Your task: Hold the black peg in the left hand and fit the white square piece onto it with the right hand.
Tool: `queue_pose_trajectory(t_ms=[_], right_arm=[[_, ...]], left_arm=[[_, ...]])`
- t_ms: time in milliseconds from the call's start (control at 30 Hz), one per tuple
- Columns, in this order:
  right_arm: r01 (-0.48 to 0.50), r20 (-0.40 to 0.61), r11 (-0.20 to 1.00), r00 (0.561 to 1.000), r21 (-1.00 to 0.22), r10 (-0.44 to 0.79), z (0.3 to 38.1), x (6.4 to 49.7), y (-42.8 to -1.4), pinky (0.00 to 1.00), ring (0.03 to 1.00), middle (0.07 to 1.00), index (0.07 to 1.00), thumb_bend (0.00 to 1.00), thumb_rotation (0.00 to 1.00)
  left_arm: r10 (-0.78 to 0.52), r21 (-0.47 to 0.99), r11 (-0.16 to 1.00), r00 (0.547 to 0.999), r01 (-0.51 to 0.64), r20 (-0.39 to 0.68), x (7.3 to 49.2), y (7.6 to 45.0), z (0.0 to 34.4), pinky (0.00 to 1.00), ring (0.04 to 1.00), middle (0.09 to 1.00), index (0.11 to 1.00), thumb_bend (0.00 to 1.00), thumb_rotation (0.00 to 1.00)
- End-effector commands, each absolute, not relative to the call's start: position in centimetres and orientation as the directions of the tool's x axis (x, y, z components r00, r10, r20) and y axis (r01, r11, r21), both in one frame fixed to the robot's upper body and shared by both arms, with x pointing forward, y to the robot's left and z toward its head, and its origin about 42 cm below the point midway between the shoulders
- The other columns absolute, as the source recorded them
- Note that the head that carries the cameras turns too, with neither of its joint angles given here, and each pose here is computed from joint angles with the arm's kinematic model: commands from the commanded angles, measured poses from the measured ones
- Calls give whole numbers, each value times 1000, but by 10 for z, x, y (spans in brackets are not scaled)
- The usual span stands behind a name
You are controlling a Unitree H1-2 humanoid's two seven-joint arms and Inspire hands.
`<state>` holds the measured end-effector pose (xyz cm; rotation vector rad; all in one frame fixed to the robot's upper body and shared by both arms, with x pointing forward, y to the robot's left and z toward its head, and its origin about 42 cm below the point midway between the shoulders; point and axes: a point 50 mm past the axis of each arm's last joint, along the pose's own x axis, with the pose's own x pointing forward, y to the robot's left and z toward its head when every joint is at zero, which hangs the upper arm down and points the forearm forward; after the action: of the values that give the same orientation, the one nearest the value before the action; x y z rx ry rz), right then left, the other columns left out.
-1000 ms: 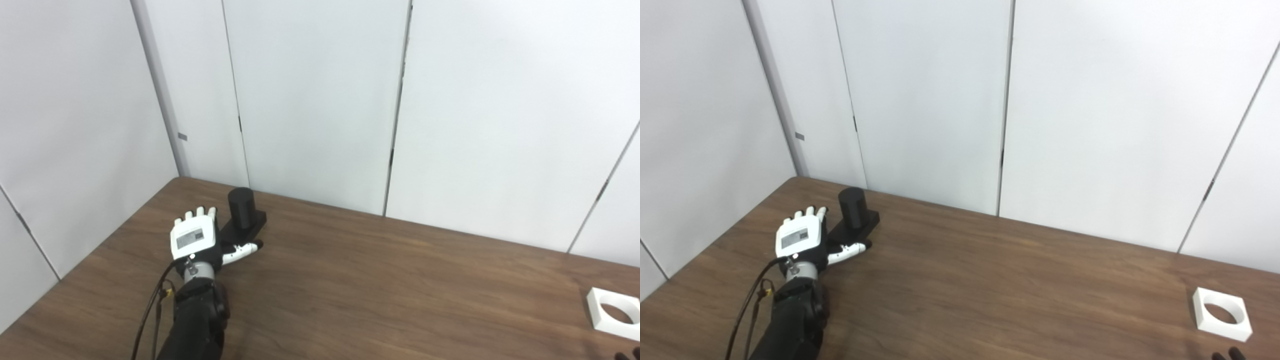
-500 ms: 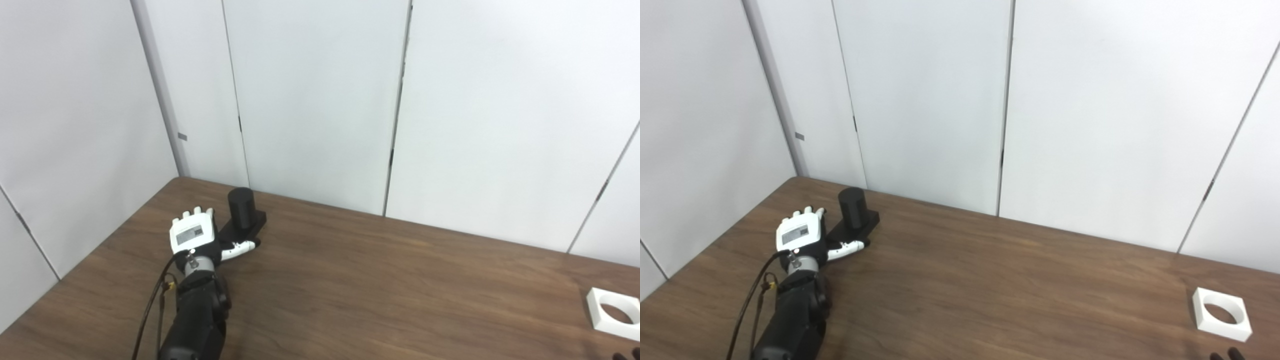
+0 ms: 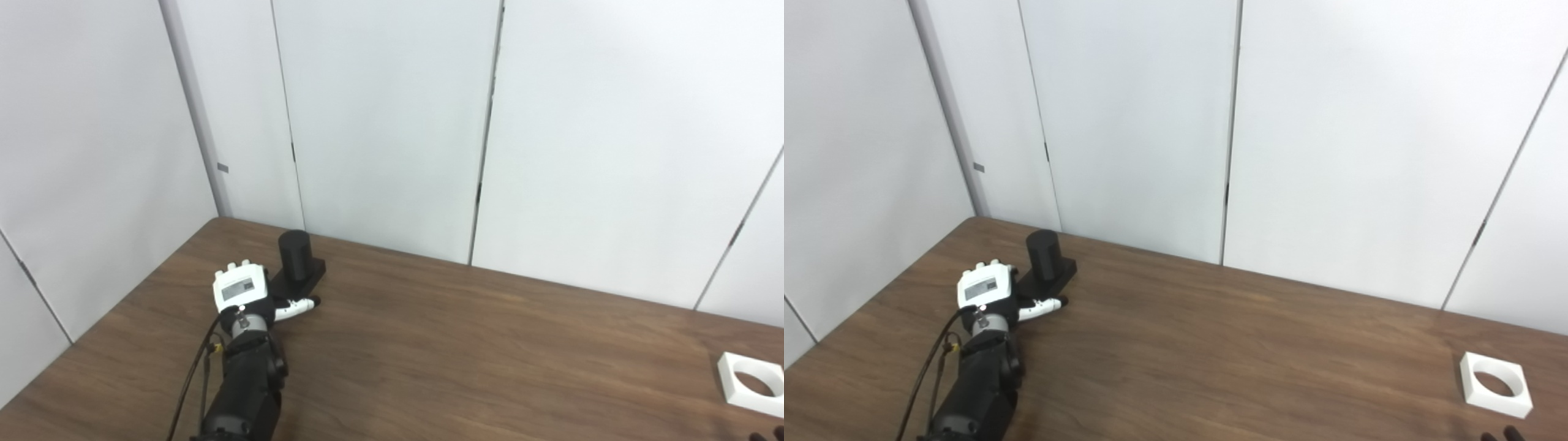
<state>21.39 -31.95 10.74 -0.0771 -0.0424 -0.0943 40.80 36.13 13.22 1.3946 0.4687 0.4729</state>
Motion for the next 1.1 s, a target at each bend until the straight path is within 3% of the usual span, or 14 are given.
queue_pose_trajectory(t_ms=[0, 533, 800, 967, 1033, 1067], right_arm=[[105, 10, 993, 994, -49, -105, 100, 205, -316, 1000, 976, 930, 976, 609, 1000], [96, 12, 993, 995, -68, -95, 101, 204, -316, 1000, 971, 928, 987, 615, 1000], [91, 12, 993, 996, -70, -90, 100, 204, -316, 1000, 981, 929, 985, 635, 1000], [98, 11, 993, 995, -70, -97, 102, 203, -316, 1000, 975, 927, 983, 606, 1000], [96, 7, 992, 995, -78, -96, 102, 204, -316, 1000, 978, 924, 986, 615, 1000], [94, 6, 993, 996, -73, -94, 102, 204, -316, 1000, 980, 925, 987, 614, 1000]], left_arm=[[569, 991, 56, 819, -125, 71, 426, 368, 166, 1000, 1000, 972, 832, 923, 789], [556, 994, 50, 830, -96, 52, 426, 368, 162, 1000, 974, 912, 796, 830, 723], [543, 992, 15, 834, -128, 99, 425, 370, 158, 1000, 928, 856, 672, 716, 586], [531, 982, 35, 836, -188, 141, 421, 369, 157, 1000, 887, 799, 568, 620, 355], [529, 977, 43, 835, -208, 154, 420, 369, 155, 1000, 876, 778, 511, 543, 154], [528, 975, 46, 834, -217, 161, 419, 369, 154, 1000, 873, 773, 499, 526, 112]])
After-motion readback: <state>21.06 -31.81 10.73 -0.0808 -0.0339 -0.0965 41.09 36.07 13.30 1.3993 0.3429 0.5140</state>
